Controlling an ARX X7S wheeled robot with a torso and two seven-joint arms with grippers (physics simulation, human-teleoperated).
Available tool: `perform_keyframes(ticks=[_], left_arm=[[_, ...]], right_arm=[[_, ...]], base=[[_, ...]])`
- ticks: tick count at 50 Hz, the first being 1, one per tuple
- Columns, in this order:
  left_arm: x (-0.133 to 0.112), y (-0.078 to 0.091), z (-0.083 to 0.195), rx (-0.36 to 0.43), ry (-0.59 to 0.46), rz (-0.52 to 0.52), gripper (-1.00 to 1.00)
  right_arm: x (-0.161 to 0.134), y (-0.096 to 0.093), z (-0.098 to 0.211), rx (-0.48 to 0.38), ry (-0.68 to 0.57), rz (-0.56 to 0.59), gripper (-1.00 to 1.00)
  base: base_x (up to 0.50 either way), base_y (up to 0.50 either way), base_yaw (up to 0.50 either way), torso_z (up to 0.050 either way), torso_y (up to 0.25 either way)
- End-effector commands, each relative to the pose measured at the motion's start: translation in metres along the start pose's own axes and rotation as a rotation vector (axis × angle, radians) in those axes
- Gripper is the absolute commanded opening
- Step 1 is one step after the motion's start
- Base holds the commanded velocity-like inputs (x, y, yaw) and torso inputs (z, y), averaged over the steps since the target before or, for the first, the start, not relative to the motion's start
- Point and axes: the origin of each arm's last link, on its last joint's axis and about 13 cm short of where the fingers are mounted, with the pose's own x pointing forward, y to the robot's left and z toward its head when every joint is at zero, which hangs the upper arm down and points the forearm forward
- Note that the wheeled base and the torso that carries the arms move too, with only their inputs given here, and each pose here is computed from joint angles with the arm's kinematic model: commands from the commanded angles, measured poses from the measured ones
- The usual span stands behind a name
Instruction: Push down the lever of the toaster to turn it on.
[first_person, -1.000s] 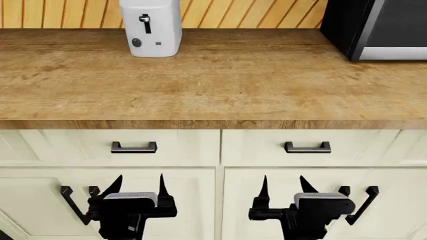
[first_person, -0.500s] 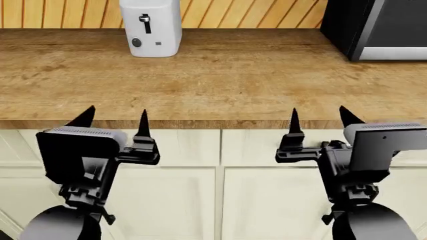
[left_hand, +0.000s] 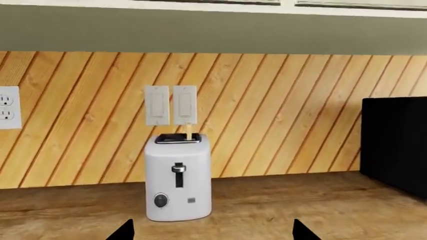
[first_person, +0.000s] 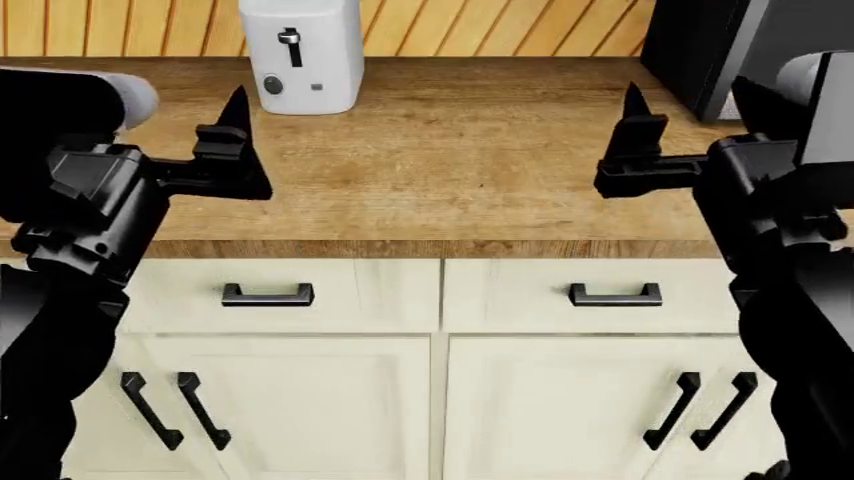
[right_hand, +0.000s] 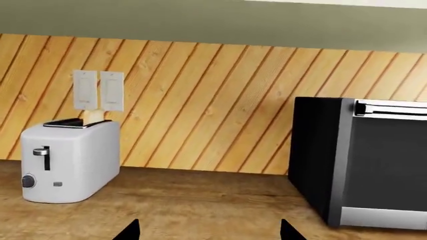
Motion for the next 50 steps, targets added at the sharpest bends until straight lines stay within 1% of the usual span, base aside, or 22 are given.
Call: perform_keyframes(ticks=[1,5,13,23,42,50], left_arm=[[0.012,0.013,0.023,-0.001,-0.051,0.034,1.0],[0.015,0.018,0.028,-0.005,-0.067,0.063,1.0],[0.011,0.024,0.033,-0.011,-0.085,0.088,1.0],[0.007,0.024,0.037,-0.015,-0.1,0.099,1.0],[0.004,0.025,0.032,-0.02,-0.099,0.106,1.0],[0.004,0.024,0.031,-0.015,-0.108,0.101,1.0]], right_arm=[[0.018,-0.009,0.024,0.022,-0.007,-0.023,1.0],[0.022,-0.011,0.026,0.025,-0.012,-0.033,1.0],[0.025,-0.013,0.03,0.032,-0.021,-0.05,1.0],[0.024,-0.013,0.03,0.027,-0.029,-0.055,1.0],[0.02,-0.012,0.027,0.029,-0.038,-0.052,1.0],[0.021,-0.012,0.026,0.03,-0.03,-0.056,1.0]], base=[[0.0,0.0,0.0,0.0,0.0],[0.0,0.0,0.0,0.0,0.0],[0.0,0.0,0.0,0.0,0.0],[0.0,0.0,0.0,0.0,0.0],[0.0,0.0,0.0,0.0,0.0],[0.0,0.0,0.0,0.048,0.0]])
